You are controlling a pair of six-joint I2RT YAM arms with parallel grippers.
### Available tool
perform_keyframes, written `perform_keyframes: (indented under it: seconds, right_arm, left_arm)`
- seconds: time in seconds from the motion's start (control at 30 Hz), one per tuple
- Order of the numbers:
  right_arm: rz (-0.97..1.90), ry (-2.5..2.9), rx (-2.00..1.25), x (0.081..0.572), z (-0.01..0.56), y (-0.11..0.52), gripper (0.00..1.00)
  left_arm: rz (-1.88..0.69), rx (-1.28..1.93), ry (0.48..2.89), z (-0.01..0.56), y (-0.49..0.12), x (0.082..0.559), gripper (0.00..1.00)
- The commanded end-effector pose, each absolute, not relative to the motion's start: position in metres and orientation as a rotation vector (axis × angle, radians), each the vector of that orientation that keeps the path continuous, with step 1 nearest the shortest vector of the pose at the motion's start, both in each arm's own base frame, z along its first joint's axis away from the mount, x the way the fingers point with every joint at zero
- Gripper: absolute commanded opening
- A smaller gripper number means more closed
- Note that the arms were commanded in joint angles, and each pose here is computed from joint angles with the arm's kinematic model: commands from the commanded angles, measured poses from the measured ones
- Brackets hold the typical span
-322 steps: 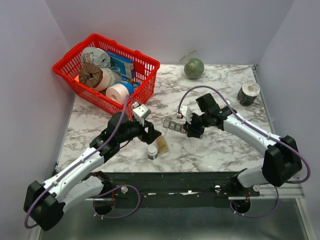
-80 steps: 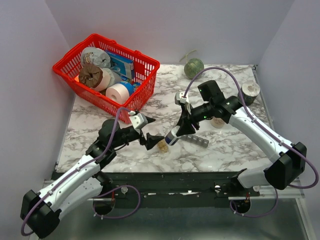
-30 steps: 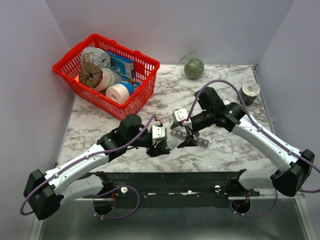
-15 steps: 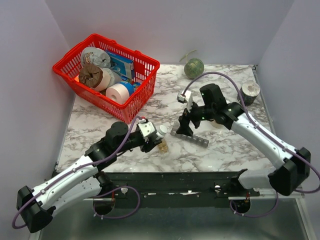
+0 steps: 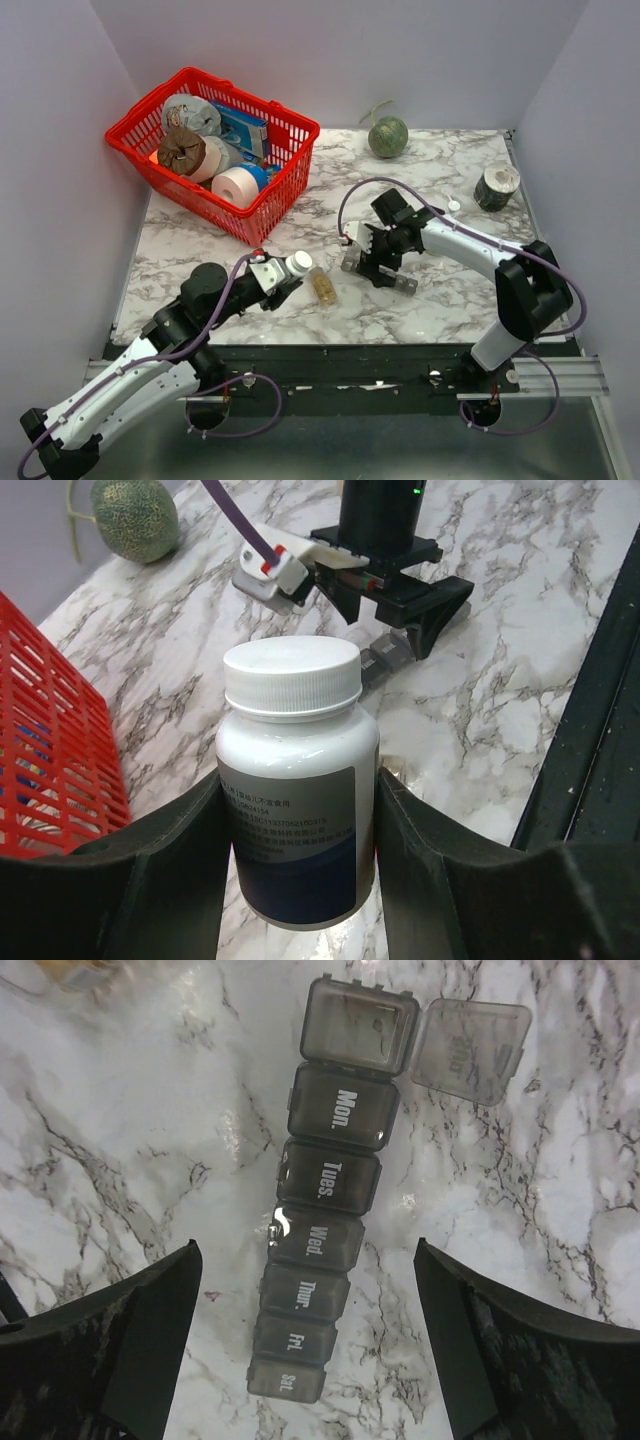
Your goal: Sort the pills into containers
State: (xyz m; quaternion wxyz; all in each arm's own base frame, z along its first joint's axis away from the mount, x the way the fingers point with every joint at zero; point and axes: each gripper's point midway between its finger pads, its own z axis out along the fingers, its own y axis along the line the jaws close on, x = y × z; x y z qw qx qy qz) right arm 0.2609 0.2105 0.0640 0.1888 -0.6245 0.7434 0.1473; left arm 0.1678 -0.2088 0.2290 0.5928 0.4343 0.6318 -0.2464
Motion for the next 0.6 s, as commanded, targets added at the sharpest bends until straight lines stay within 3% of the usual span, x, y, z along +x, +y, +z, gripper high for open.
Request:
perform_keyframes:
  seconds: [0.0,0.17,0.57]
  right_arm:
    - [0.325,2.074,-1.812,0.275,0.044,0.207,0.94]
    - [0.298,2.091,-1.829,0.275,0.028,0.203,0.86]
    - [0.318,1.854,-2.094,0.271,0.022,0.207,0.48]
  left_arm:
    - [-0.506,0.984,1.481,0.222,-0.197,0.172,0.00]
    - [-0.496,0.986,1.467,0.222,-0.196,0.172,0.00]
    - [-0.487,0.981,1.448,0.225,-0.193,0.171,0.00]
